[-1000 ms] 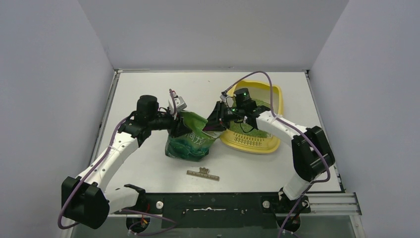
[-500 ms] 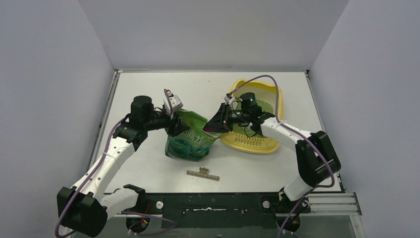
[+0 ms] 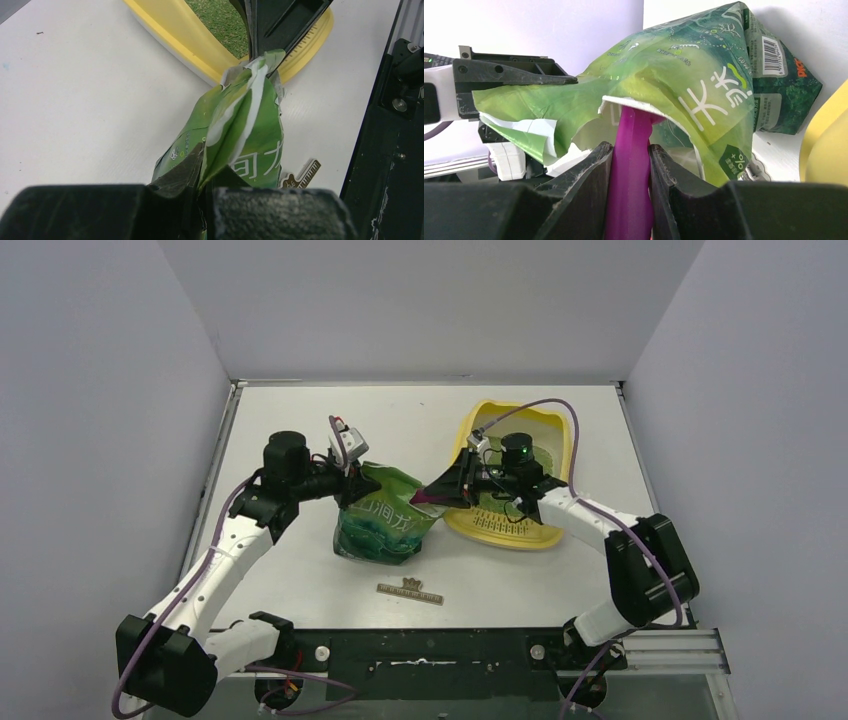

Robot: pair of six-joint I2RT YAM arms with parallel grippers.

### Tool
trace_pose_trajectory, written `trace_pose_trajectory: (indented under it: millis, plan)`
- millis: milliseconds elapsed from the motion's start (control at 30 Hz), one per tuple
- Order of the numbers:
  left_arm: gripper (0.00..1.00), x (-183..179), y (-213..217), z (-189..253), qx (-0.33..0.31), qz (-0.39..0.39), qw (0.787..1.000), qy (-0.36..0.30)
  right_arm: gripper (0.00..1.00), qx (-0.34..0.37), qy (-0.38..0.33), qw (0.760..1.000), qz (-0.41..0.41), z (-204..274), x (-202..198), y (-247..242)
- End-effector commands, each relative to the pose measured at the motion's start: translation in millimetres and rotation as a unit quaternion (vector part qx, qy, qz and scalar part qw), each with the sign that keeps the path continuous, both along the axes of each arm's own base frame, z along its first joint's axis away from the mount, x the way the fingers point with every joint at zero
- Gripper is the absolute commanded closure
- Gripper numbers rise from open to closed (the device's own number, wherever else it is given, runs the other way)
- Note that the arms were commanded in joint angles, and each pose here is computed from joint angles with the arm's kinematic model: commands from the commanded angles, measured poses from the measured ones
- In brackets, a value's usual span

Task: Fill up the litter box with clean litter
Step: 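Scoop the cat litter from the cat litter bag.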

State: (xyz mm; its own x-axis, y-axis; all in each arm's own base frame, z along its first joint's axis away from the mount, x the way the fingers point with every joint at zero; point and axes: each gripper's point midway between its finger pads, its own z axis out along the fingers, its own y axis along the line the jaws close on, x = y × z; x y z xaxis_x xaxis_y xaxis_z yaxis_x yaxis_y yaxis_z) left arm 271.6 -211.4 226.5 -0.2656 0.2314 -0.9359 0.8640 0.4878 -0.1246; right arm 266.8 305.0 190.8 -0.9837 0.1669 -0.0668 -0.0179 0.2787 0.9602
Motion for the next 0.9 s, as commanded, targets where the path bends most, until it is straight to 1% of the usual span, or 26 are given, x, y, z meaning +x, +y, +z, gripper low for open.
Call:
trace_pose_trajectory:
  millis: [0, 100, 200, 433, 633, 867]
  plan:
    - [1.0, 7.1, -2.3, 13.8, -0.006, 0.002, 0.999, -0.031, 1.0, 0.07, -0.083, 0.994, -0.01, 50.5, 3.3, -6.5]
    - [1.0, 8.6, -1.3, 12.5, -0.002, 0.006, 1.0, -0.03, 1.0, 0.088, -0.086, 0.992, -0.024, 53.4, 4.1, -9.7]
    - [1.0, 9.9, 0.2, 11.8, 0.002, 0.012, 1.0, -0.027, 1.0, 0.091, -0.085, 0.991, -0.041, 49.2, 4.2, -11.9]
    - [1.0, 10.1, 2.6, 9.3, 0.01, 0.015, 0.999, -0.028, 1.0, 0.08, -0.073, 0.993, -0.049, 36.4, 0.8, -22.8]
    - [1.0, 10.2, 3.6, 9.2, 0.014, 0.016, 0.999, -0.03, 1.0, 0.114, -0.062, 0.99, -0.052, 41.5, -0.4, -32.2]
    - [1.0, 9.9, 3.7, 9.1, 0.014, 0.016, 0.999, -0.03, 1.0, 0.112, -0.055, 0.99, -0.06, 40.0, -2.5, -42.4]
